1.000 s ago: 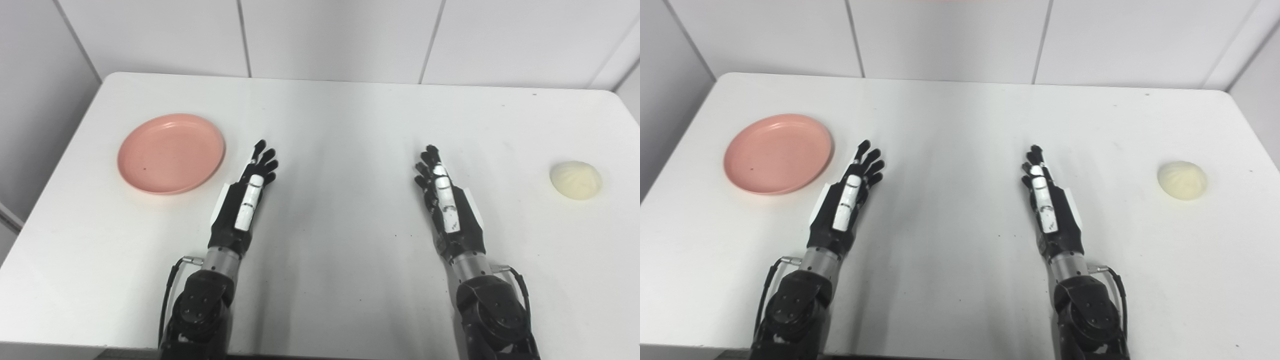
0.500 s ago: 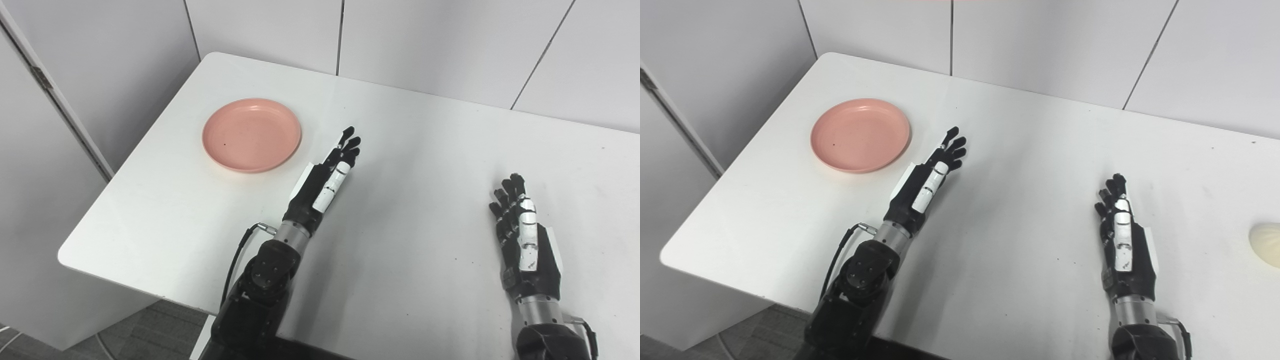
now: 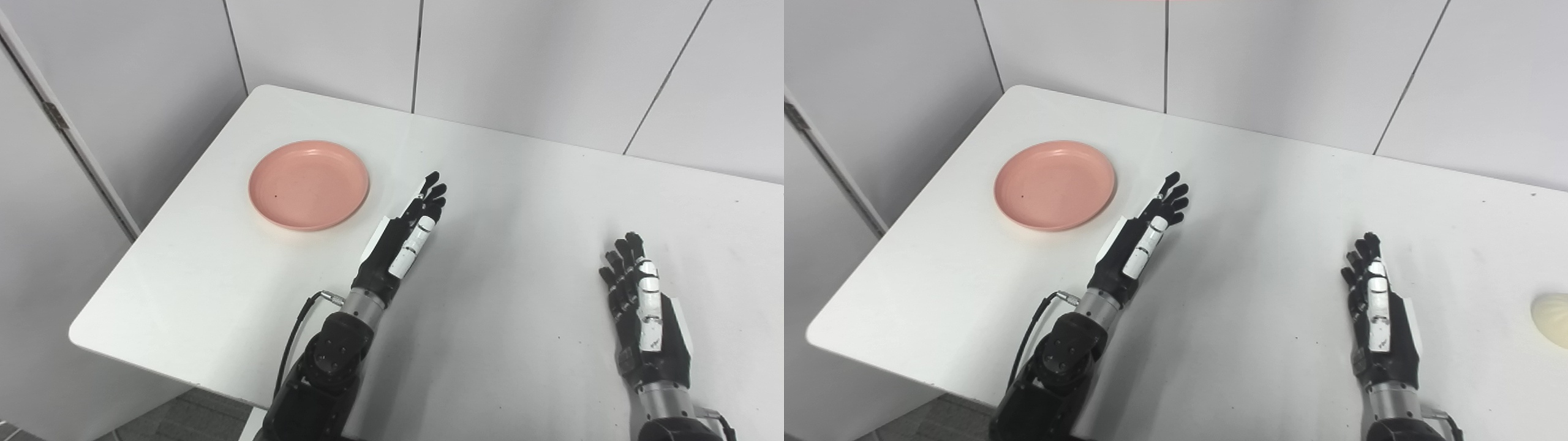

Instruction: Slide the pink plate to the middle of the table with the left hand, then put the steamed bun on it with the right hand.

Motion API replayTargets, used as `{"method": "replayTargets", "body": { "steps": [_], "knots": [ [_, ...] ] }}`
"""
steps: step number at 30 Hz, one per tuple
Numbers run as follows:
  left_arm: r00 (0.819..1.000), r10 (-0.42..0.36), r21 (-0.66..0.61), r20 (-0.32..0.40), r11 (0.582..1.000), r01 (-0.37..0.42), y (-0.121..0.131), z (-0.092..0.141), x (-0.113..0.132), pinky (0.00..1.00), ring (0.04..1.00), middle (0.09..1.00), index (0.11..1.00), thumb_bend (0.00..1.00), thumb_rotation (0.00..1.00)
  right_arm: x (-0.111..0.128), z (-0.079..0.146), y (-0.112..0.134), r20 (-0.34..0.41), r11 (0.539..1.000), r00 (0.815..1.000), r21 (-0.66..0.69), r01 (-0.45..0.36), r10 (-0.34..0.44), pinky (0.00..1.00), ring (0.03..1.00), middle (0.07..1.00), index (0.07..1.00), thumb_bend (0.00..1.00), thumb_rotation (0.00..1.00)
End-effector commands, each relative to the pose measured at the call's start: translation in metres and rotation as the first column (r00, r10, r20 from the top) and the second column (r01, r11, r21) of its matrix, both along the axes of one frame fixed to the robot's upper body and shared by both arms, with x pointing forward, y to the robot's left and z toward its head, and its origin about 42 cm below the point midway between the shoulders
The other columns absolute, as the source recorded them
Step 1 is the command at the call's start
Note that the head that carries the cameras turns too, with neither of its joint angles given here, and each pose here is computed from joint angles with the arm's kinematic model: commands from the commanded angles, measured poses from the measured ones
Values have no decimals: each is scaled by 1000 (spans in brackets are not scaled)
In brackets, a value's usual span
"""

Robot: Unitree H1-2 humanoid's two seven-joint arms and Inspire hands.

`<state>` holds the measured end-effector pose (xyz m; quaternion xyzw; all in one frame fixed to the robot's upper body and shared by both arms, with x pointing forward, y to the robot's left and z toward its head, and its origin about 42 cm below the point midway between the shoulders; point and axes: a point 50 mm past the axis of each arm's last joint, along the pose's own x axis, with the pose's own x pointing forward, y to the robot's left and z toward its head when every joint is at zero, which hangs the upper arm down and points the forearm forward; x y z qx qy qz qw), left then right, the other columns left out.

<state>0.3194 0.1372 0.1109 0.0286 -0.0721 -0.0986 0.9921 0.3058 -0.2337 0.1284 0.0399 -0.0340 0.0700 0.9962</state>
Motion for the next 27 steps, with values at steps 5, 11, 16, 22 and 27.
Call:
{"method": "replayTargets", "body": {
  "steps": [5,11,16,22,27],
  "knots": [
    [990,11,-3,-143,1000,-12,4,-36,-32,934,941,961,969,533,1000,2,6,2,0,1000,1000,3,9,-9,1000,1000,1000,1000,196,1000],
    [996,9,3,-91,1000,-9,6,-16,-28,942,945,961,966,522,1000,3,6,6,-4,1000,1000,16,6,-6,1000,1000,1000,1000,181,1000],
    [999,-4,10,-36,1000,5,4,9,-21,954,949,967,961,515,1000,4,6,6,-9,1000,1000,22,-1,1,1000,1000,1000,1000,176,1000],
    [998,-30,3,64,1000,30,3,48,-10,936,937,958,949,525,1000,6,4,7,-12,1000,1000,21,4,-3,1000,1000,1000,1000,195,1000],
    [991,-43,1,125,999,44,7,81,-7,943,941,960,954,552,1000,7,3,9,-12,1000,1000,20,12,-12,1000,1000,1000,1000,171,1000]
  ]
}}
